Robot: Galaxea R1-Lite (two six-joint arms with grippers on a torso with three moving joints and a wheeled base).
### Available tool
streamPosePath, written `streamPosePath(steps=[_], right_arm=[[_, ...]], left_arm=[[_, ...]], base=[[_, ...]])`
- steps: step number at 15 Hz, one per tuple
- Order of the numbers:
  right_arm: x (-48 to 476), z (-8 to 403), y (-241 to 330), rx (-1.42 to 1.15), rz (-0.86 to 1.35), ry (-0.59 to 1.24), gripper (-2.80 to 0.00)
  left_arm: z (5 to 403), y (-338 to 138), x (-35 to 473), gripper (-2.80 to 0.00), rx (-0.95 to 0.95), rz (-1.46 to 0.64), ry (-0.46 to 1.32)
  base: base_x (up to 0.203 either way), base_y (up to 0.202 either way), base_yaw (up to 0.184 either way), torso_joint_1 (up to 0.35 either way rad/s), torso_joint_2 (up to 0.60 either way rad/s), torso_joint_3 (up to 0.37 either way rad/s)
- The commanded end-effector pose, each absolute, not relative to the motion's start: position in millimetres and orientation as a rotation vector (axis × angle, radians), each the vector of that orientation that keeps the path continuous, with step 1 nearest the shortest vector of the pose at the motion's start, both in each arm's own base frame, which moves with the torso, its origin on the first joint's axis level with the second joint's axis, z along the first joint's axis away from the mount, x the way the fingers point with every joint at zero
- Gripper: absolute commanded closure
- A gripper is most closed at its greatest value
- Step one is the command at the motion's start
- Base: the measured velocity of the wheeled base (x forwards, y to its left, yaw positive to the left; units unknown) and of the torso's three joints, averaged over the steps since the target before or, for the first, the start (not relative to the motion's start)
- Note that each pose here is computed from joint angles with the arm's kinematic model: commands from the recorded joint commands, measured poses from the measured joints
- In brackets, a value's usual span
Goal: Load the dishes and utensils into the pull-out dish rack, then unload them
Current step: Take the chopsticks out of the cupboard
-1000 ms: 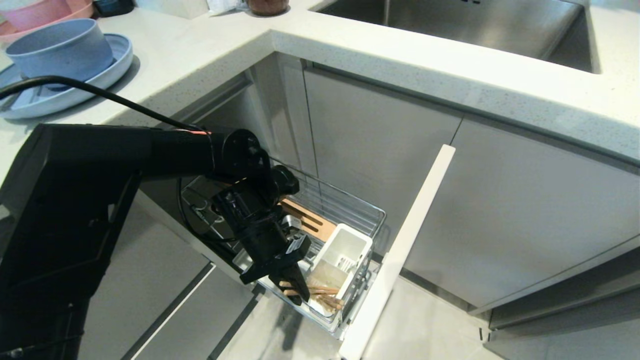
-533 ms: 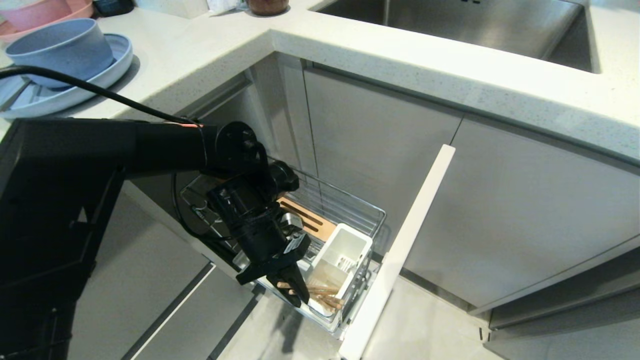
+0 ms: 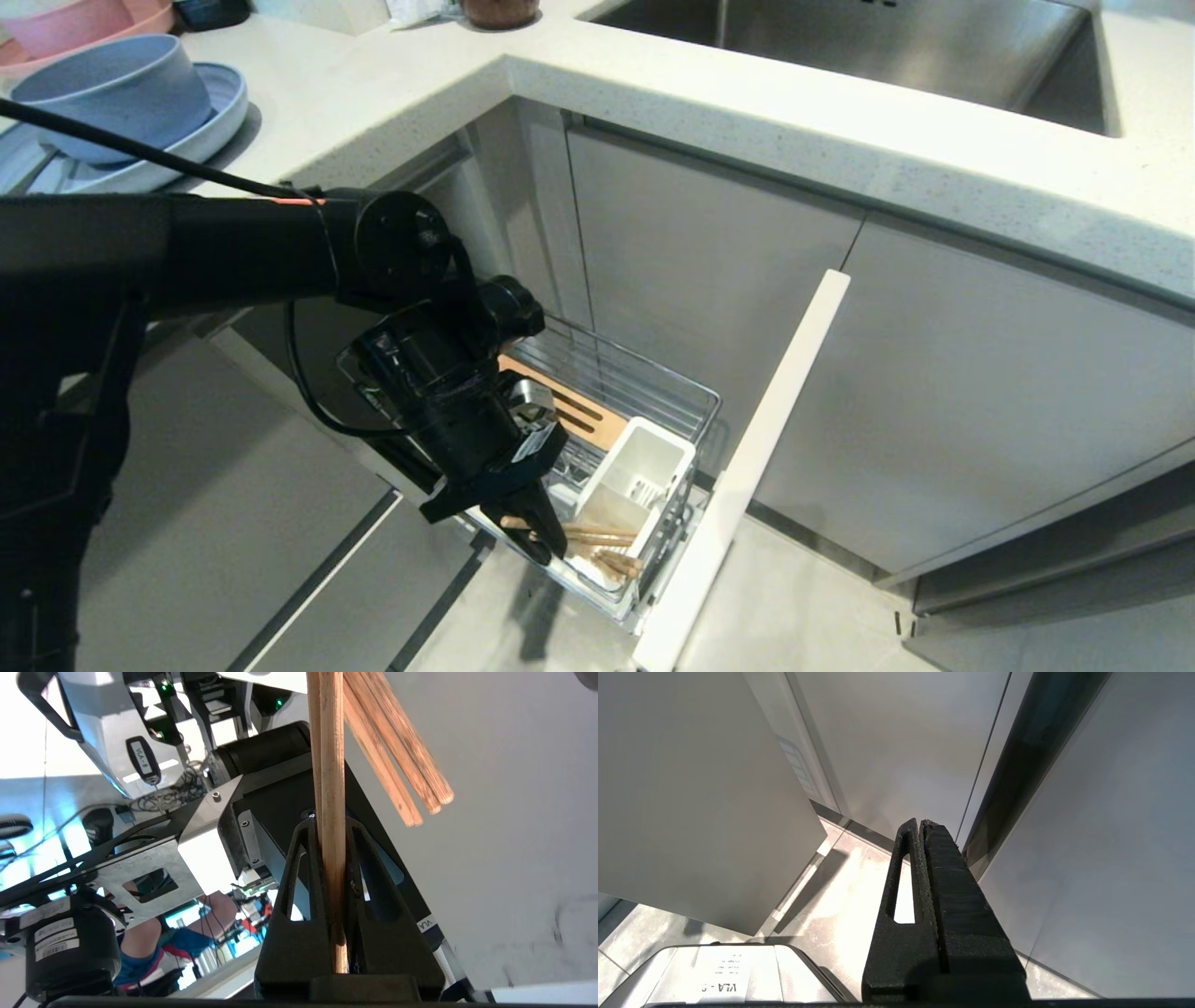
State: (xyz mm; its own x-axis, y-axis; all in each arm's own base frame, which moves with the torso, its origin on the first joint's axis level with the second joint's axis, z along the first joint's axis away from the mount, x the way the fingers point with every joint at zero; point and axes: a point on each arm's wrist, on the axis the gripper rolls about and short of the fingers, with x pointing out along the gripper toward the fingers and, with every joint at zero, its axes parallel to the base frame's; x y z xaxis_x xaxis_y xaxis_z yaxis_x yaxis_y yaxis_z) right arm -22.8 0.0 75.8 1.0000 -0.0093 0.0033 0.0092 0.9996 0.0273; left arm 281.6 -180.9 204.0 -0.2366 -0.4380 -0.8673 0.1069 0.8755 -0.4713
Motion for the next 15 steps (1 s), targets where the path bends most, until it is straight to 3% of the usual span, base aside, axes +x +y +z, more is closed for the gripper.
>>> streamPosePath(steps=[1,15], right_arm=[[-23.0,75.3,0.0,0.028,-0.009,-0.005,0.00],[-23.0,75.3,0.0,0.028,-0.009,-0.006,0.00]], left_arm=[[215.6,-176.4,274.5,0.00,-0.257,-0.526,1.717],[256.7,-158.7,244.7,0.00,-0.255,-0.567,1.603]], base=[[0.000,0.000,0.000,0.000,0.00,0.000],[0.000,0.000,0.000,0.000,0.00,0.000]])
